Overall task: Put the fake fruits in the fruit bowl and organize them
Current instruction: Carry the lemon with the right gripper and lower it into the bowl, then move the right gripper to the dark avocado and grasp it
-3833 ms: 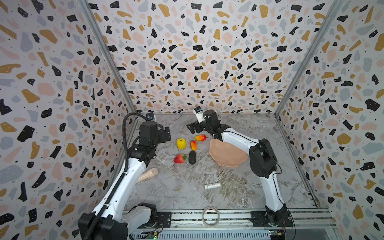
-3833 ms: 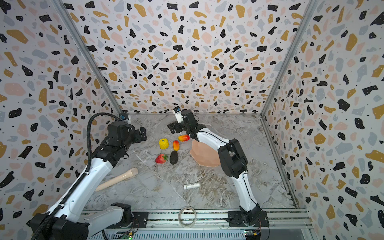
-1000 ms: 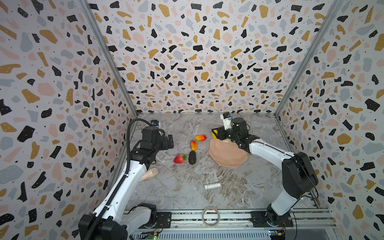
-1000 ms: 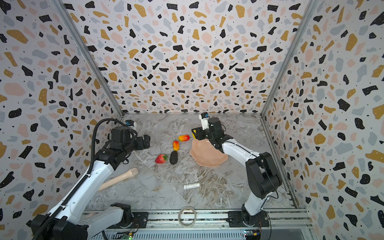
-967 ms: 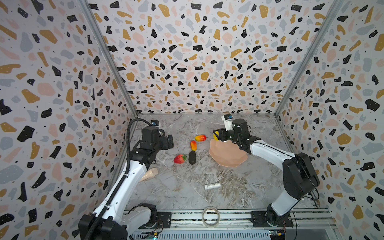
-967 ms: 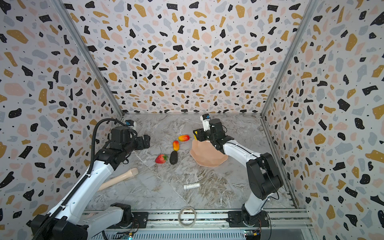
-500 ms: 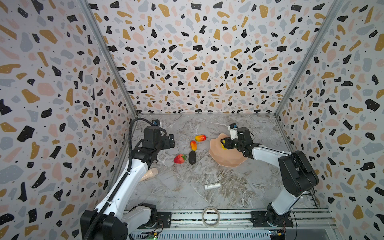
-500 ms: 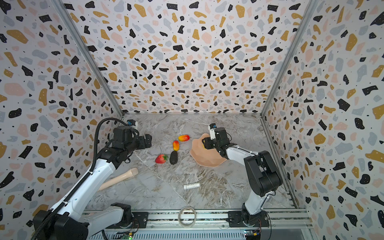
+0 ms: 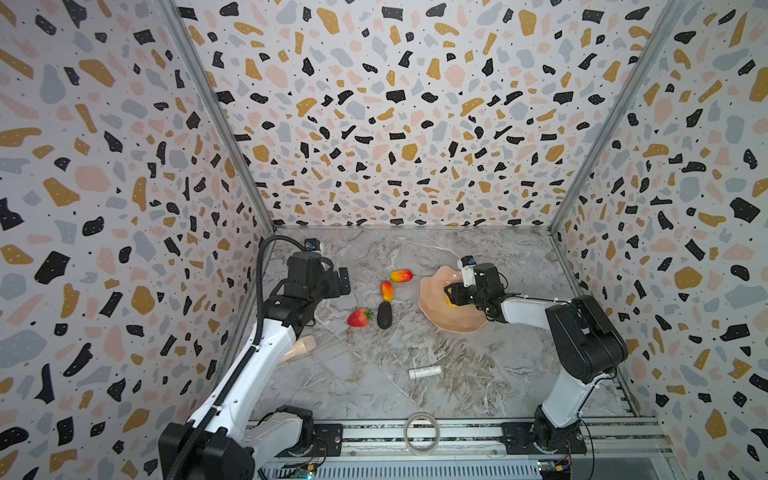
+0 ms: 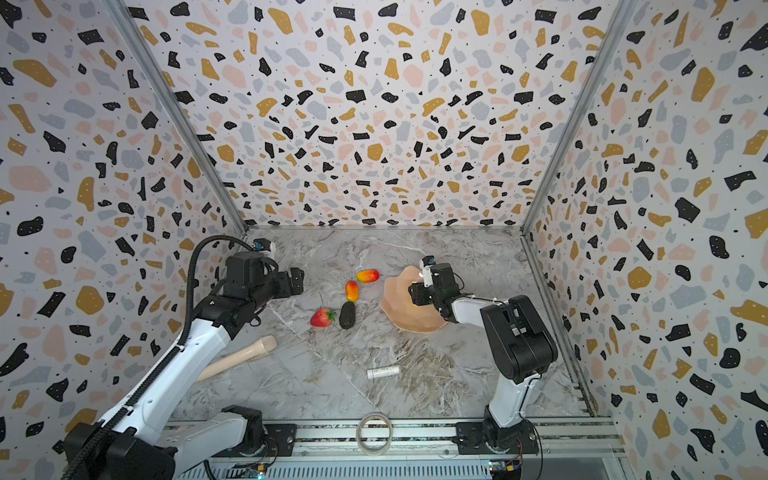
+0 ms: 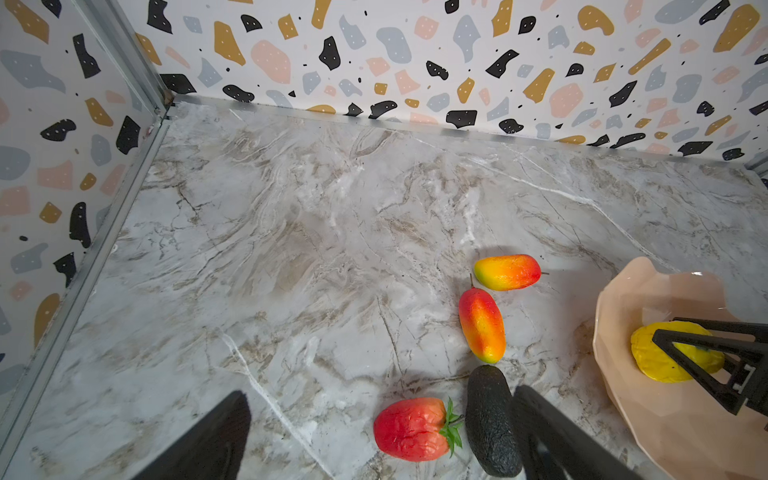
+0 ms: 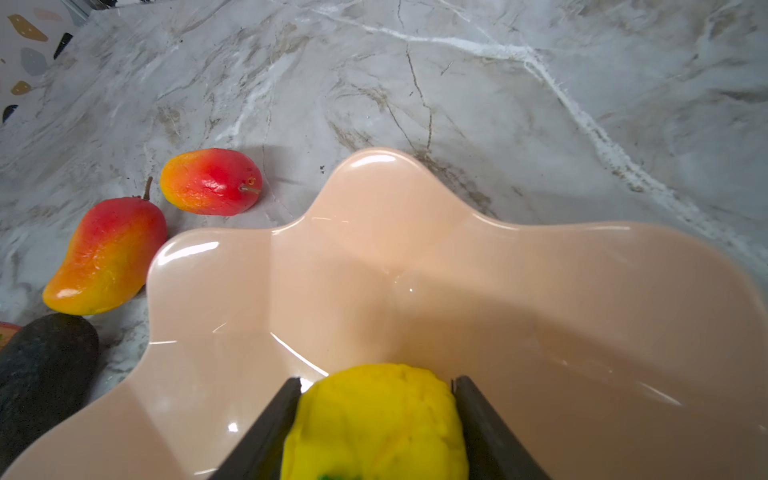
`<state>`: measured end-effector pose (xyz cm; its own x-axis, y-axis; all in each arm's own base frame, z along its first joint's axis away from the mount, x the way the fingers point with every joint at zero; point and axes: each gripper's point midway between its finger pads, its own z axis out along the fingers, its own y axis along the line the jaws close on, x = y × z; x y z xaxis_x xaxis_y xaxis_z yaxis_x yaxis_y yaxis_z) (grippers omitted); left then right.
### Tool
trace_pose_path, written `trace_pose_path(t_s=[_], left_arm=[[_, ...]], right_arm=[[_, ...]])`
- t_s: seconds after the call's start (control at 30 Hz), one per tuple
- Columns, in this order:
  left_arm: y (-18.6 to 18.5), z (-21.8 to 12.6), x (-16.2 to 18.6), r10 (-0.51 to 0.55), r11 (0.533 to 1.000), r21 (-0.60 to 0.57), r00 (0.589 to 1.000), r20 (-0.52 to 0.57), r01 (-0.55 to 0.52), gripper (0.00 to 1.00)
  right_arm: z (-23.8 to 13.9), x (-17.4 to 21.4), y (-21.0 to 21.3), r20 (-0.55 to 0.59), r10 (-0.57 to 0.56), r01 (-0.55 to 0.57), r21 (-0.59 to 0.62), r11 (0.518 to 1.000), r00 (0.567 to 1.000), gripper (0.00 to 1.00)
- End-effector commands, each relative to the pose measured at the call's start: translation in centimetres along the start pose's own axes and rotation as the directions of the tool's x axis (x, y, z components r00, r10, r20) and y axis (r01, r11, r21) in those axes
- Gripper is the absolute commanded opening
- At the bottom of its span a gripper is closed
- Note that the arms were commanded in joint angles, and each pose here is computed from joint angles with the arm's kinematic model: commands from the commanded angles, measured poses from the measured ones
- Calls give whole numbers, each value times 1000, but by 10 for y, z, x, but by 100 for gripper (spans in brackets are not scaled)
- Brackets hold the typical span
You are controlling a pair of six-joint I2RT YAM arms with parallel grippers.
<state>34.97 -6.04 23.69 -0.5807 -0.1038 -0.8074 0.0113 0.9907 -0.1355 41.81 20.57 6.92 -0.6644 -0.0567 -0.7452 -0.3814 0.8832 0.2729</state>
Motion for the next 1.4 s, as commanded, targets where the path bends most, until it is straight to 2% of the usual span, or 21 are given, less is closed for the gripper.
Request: trace_pose_path(t_s=[0.0, 0.1, 0.23, 0.37, 0.53, 0.77, 0.97, 1.17, 1.37], left_arm=[[-4, -1, -7, -6, 1000, 17, 1000, 31, 6, 100], [-4, -2, -7, -5, 1000, 17, 999, 35, 5, 100], [-5, -2, -6, -6, 1000, 22, 999, 35, 5, 100], [-6, -3, -6, -4, 1000, 27, 999, 35, 3, 100], [-5, -6, -6, -3, 1000, 26, 999, 42, 2, 100], [-4, -11, -5, -6, 1000, 24, 999, 49, 5, 99], [-3, -17, -7, -11, 1000, 23, 998, 64, 9, 99], [-4, -17, -8, -11, 1000, 30, 998, 67, 9, 100], [-6, -14, -6, -10, 999, 42, 998, 63, 7, 100]], right_arm=[[-8, -12, 2, 29, -18, 18, 2, 1000, 999, 67], [-16, -23, 5, 45, -31, 31, 1, 1000, 999, 78], [-29, -39, 12, 69, -53, 54, -2, 999, 996, 86], [-46, -57, 26, 100, -98, 99, -3, 995, 990, 99], [-58, -73, 65, 129, -211, 216, -28, 976, 969, 99], [-44, -55, 168, 140, -347, 373, -260, 891, 927, 99], [-16, -30, 217, 97, -348, 358, -381, 852, 932, 99], [14, 2, 229, -13, -298, 266, -416, 870, 954, 95], [30, 24, 248, -69, -300, 245, -422, 873, 951, 87]])
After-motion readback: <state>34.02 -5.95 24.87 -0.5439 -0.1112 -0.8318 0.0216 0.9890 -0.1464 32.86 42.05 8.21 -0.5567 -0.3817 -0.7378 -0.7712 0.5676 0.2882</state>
